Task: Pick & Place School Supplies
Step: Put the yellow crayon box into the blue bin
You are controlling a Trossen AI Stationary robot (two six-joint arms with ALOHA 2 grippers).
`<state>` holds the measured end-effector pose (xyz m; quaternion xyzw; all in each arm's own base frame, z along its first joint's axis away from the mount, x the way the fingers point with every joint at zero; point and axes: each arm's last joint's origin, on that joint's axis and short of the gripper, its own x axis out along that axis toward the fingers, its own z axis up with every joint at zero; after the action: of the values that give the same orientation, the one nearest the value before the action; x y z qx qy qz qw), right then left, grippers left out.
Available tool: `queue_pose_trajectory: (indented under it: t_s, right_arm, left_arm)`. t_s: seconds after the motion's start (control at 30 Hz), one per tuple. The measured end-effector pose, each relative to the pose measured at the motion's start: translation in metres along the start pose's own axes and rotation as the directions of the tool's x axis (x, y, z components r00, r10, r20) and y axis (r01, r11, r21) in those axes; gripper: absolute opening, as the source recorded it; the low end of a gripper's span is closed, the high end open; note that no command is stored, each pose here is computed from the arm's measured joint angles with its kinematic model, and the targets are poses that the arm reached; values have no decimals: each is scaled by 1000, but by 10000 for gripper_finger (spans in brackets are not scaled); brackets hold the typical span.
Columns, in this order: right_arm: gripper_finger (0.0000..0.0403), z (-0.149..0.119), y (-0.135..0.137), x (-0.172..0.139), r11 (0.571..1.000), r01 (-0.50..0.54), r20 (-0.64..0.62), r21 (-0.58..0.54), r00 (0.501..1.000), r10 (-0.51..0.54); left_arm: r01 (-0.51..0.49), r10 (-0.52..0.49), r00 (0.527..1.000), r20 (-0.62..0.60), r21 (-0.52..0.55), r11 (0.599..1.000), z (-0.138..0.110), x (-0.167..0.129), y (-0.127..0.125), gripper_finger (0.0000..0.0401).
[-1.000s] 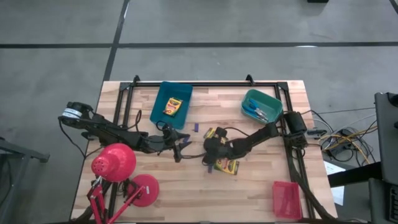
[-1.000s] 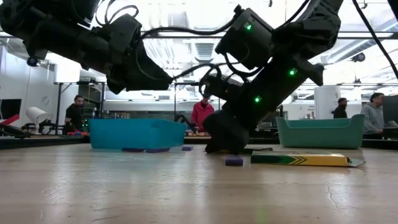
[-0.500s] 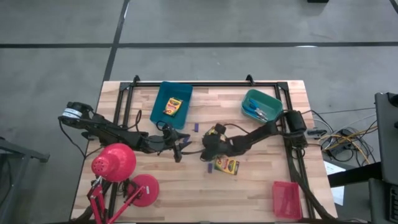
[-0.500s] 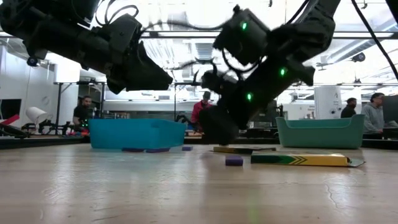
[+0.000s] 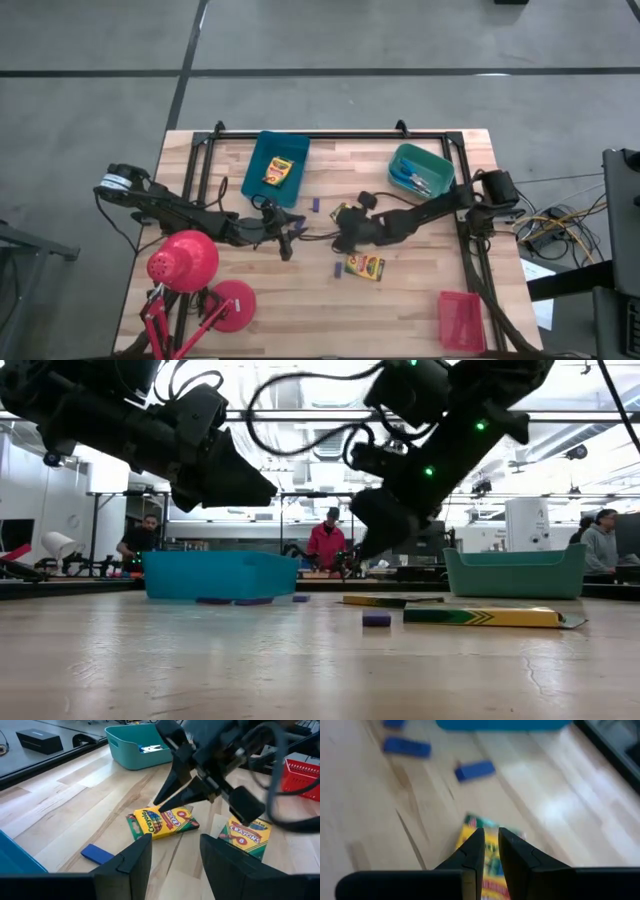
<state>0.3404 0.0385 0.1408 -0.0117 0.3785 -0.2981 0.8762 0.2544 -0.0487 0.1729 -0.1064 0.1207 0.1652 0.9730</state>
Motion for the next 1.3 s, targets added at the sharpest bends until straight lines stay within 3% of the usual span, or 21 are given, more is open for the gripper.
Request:
queue_pose_trajectory:
  t_s: [0.4, 0.63, 0.93, 1.13, 1.3]
  right_arm:
    - [52, -36, -9, 6, 992, 37, -102, 118, 994, -25]
    - [52, -38, -5, 6, 977, -69, -123, 201, 988, 96]
    - [52, -26, 7, 4, 940, -222, -2, 259, 973, 231]
    - [52, -26, 8, 3, 954, -223, 6, 200, 974, 227]
    - [52, -23, 6, 0, 960, -220, 16, 174, 975, 220]
  left_arm:
    - [0, 0, 1000, 0, -2, 1000, 0, 0, 0, 172]
    - [0, 0, 1000, 1, -3, 1000, 0, 0, 0, 172]
    - [0, 0, 1000, 1, -3, 1000, 0, 0, 0, 172]
    - [0, 0, 1000, 1, -6, 1000, 0, 0, 0, 172]
    - [51, -53, 998, -18, -106, 993, 0, 0, -1, 172]
